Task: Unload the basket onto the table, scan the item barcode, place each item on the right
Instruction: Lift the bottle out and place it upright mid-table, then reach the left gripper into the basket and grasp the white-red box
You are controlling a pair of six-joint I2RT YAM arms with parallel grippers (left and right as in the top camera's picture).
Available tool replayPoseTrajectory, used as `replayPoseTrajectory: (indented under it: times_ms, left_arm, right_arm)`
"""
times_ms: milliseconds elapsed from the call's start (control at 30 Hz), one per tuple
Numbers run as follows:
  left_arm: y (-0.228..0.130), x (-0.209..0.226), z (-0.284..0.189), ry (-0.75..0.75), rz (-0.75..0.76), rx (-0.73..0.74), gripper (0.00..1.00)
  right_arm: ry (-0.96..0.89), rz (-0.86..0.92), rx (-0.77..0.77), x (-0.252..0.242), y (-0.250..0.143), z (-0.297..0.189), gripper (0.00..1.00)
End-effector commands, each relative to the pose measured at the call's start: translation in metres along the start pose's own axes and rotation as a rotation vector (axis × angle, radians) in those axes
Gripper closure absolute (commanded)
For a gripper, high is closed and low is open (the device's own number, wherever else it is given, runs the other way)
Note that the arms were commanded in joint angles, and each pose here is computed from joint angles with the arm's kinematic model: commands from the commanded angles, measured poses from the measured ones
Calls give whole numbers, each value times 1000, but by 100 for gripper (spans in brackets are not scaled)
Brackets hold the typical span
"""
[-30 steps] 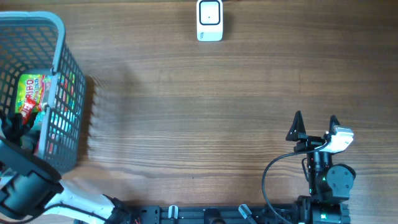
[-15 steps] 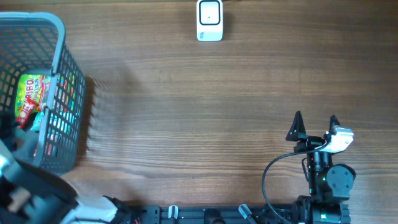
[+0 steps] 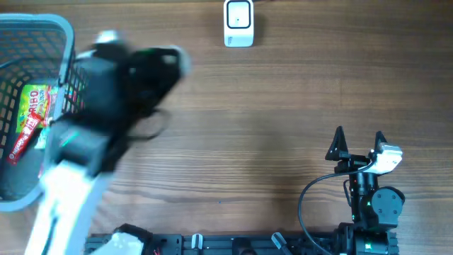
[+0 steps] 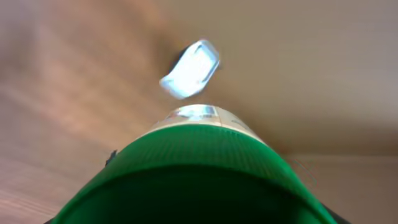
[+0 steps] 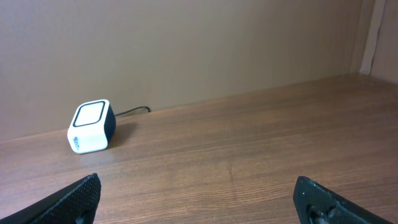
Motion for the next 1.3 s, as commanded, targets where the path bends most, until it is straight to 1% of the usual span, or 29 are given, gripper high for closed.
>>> replayPoseTrajectory:
  times_ms: [0, 33, 67, 100, 167, 200, 267, 400, 433, 467, 500, 567, 600, 633, 700, 733, 767, 800, 833, 867, 900, 967, 1000, 1033, 1100, 1167, 1200, 1267]
  left_arm:
    - [-69, -6, 117, 224, 152, 133, 38]
    - [-98, -2, 157, 269, 193, 193, 38]
    - [-118, 4, 181, 298, 217, 240, 38]
    - [-146, 13, 208, 330, 242, 320, 38]
    - [-180, 22, 231, 351, 279, 403, 38]
    - [-194, 24, 238, 352, 308, 420, 37]
    - [-217, 23, 247, 319, 449, 453, 35]
    - [-239, 28, 239, 321, 651, 531, 34]
    - [-244, 29, 236, 299, 740, 570, 33]
    - [-252, 28, 232, 240, 931, 625, 28]
    - [-253, 27, 231, 224, 977, 633, 25]
    - [-252, 22, 228, 191, 1047, 635, 15]
    - [-245, 12, 221, 168, 1074, 626, 7]
    - [-227, -12, 202, 141, 1098, 583, 0]
    - [-181, -64, 153, 95, 1110, 432, 0]
    - [-133, -97, 103, 94, 1099, 249, 0]
    - [-102, -109, 72, 112, 1063, 125, 0]
    - [-63, -110, 36, 173, 950, -33, 0]
    - [-36, -103, 10, 224, 844, -139, 0]
    - [1, -83, -25, 279, 675, -254, 0]
    - [46, -38, -67, 375, 388, -363, 0]
    - [88, 31, -112, 546, 3, -494, 0]
    - [103, 65, -130, 631, -159, -525, 0]
    - [115, 95, -138, 687, -294, -519, 0]
    - [129, 142, -133, 764, -479, -482, 0]
    - [137, 194, -111, 832, -619, -414, 0]
    - [139, 227, -94, 863, -649, -358, 0]
    - [135, 268, -72, 906, -719, -290, 0]
  right_arm:
    - [10, -12, -3, 1, 0, 0, 0]
    - [10, -12, -3, 1, 0, 0, 0]
    - [10, -11, -3, 1, 0, 0, 0]
    - [10, -12, -3, 1, 0, 0, 0]
    - [10, -12, -3, 1, 0, 0, 0]
    - [10, -11, -4, 1, 1, 0, 0]
    - [10, -12, -4, 1, 1, 0, 0]
    - [11, -12, -4, 1, 1, 0, 1]
    - [11, -12, -4, 1, 1, 0, 0]
    - [11, -12, -4, 1, 1, 0, 0]
    - [10, -11, -3, 1, 0, 0, 0]
    - [10, -12, -4, 1, 1, 0, 0]
    - [10, -11, -4, 1, 1, 0, 0]
    - [10, -12, -3, 1, 0, 0, 0]
    - [10, -12, -4, 1, 1, 0, 0]
    - [11, -12, -4, 1, 1, 0, 0]
    - [11, -12, -4, 1, 1, 0, 0]
    - [11, -12, -4, 1, 1, 0, 0]
    - [10, -12, -3, 1, 0, 0, 0]
    - [11, -12, -4, 1, 1, 0, 0]
    - [11, -12, -4, 1, 1, 0, 0]
    - [10, -12, -3, 1, 0, 0, 0]
    - [10, -12, -3, 1, 0, 0, 0]
    - [10, -12, -4, 1, 1, 0, 0]
    - [10, -12, -3, 1, 0, 0, 0]
    - [11, -12, -4, 1, 1, 0, 0]
    - [10, -12, -3, 1, 0, 0, 0]
    - [10, -12, -3, 1, 0, 0, 0]
Point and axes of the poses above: each gripper's point midway between its finger pads, its own z axis out along the fingers, its own x axis along the line the jaws close on, y = z × x, the point moved 7 cm from there along -z, back along the fingers, and after that the axes turned 3 degrees about z, right-handed, at the moved point
